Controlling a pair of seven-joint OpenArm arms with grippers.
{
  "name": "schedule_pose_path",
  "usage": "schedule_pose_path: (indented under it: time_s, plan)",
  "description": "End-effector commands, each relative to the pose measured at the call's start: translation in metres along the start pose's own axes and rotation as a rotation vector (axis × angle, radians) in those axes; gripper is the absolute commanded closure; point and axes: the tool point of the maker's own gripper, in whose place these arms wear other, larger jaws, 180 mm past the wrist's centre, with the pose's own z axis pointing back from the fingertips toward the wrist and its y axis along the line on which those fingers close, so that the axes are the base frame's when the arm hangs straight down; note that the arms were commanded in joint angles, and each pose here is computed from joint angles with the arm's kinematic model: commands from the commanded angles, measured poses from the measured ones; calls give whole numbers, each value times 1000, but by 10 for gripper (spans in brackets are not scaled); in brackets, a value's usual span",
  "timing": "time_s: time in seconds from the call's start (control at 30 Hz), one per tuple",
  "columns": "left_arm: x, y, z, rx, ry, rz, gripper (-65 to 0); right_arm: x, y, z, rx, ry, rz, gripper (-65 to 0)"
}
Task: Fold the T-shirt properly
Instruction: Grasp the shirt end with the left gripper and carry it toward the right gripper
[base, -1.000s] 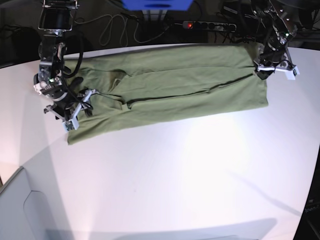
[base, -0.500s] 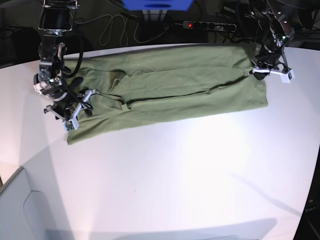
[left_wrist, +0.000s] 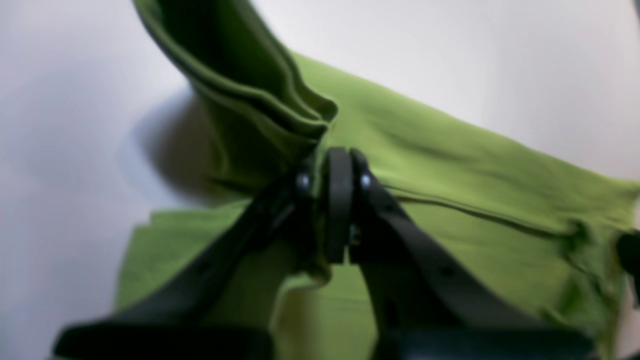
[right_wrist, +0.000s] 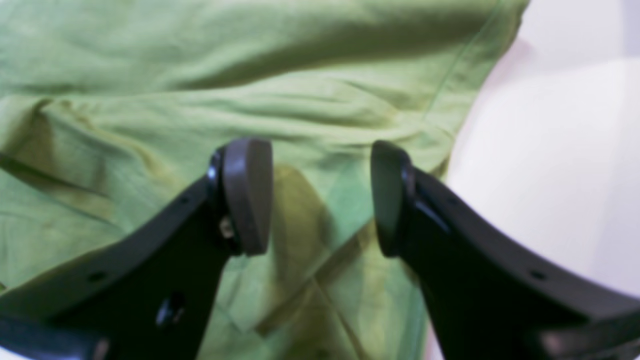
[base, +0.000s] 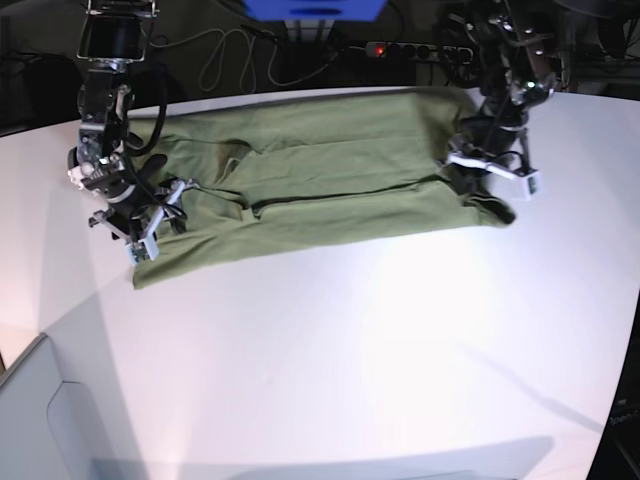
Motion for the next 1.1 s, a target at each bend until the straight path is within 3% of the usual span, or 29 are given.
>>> schedule_pose_path:
  time_s: [0.0,0.27,0.5,0.7,1.07]
  plan:
    - [4,-11,1,-26,-18,-17,0,17,-5,4,-6,-54,15,-298]
    - [-39,-75,-15,-110,77,-143,0,17,-6,4,-8,-53,17,-298]
    - [-51,-124,-23,-200,31,-255,0,16,-6,4,-8,-50,18,-298]
    - [-68,-143,-37,-249,77,-285,0,17,-6,4,-9,-51,19,-298]
    - [-79,-201,-40,-401,70,-346,0,17,-7,4,-10,-50,20,-298]
